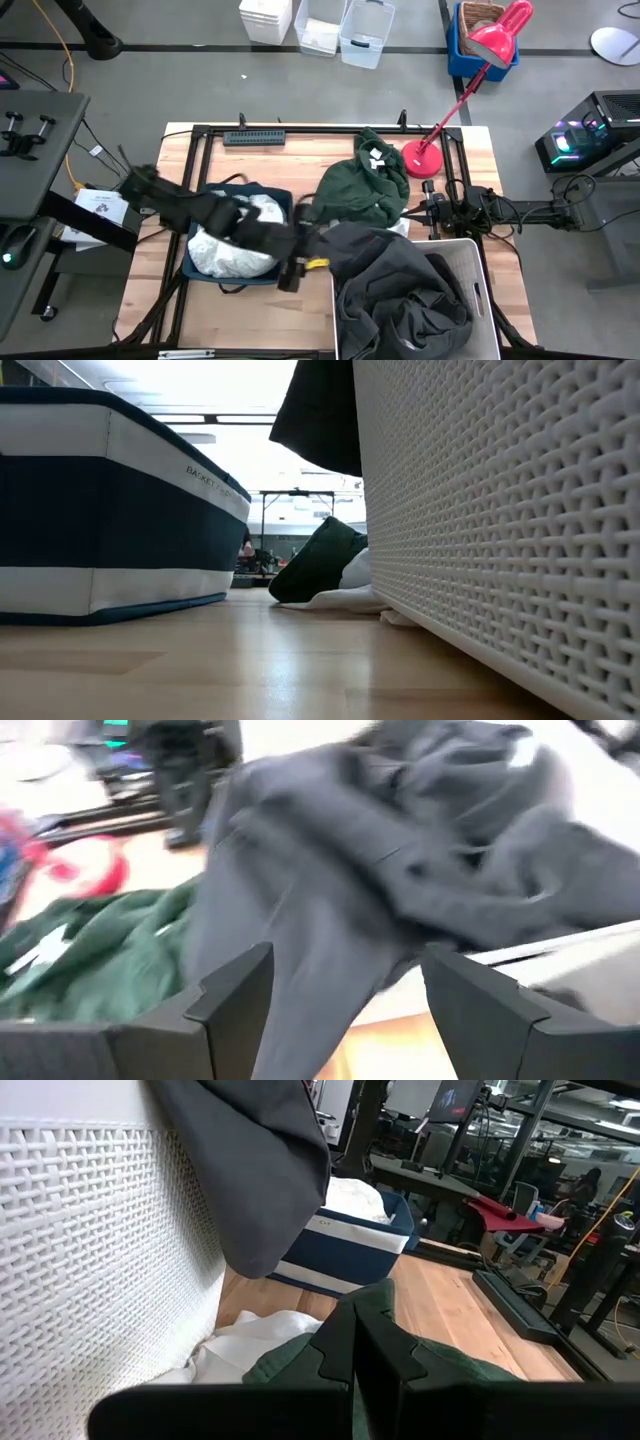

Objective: Sort clothes
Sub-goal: Put the gray shorts into the white laundry bin, then put the green shirt into the white laundry bin

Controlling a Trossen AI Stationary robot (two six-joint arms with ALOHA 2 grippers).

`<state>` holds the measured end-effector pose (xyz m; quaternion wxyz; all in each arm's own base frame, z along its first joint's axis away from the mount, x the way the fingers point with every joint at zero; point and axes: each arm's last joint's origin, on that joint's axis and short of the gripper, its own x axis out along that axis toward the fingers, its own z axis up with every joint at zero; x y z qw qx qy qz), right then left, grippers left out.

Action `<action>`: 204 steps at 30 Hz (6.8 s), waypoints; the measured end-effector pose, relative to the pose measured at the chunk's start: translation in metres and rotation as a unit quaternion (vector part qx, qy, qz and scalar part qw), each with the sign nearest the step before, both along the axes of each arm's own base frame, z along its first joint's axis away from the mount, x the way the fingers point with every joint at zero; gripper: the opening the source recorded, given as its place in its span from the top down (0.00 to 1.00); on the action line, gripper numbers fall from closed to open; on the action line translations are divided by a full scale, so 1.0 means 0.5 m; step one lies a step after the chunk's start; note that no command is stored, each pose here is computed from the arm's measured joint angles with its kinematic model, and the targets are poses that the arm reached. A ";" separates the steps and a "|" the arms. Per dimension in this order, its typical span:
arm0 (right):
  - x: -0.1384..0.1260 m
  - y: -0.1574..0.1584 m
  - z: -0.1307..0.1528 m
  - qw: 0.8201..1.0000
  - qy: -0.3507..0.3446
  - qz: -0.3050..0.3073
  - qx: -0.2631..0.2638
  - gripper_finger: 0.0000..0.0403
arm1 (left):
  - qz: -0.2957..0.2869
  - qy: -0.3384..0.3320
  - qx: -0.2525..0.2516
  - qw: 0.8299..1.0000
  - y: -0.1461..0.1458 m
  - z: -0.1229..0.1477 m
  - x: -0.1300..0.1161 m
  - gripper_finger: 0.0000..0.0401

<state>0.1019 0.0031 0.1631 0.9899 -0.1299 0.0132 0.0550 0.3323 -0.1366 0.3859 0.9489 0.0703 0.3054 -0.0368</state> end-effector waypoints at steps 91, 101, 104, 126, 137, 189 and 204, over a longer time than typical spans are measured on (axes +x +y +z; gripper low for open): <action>0.000 0.000 0.000 1.000 0.000 -0.001 0.000 1.00 | -0.138 -0.094 -0.222 0.961 -0.045 0.003 0.177 0.32; 0.000 0.000 0.000 1.000 0.000 -0.001 0.000 1.00 | 0.053 -0.058 -0.105 0.991 0.142 0.037 0.147 0.32; 0.000 0.000 0.000 1.000 0.000 -0.001 0.000 1.00 | 0.108 0.012 -0.088 0.990 0.230 0.003 0.126 0.32; 0.000 0.000 0.000 1.000 0.000 -0.001 0.000 1.00 | 0.205 0.084 -0.091 0.971 0.520 -0.427 0.122 0.33; 0.000 0.000 0.000 1.000 0.000 -0.001 0.000 1.00 | 0.145 0.097 -0.121 0.977 0.522 -0.500 0.167 0.33; 0.000 0.000 0.000 1.000 0.000 -0.001 0.000 1.00 | -0.260 -0.566 -0.209 0.754 0.063 0.184 0.136 0.99; 0.000 0.000 0.000 1.000 0.000 -0.001 0.000 1.00 | -0.166 -0.253 -0.333 0.893 -0.050 -0.133 0.311 0.99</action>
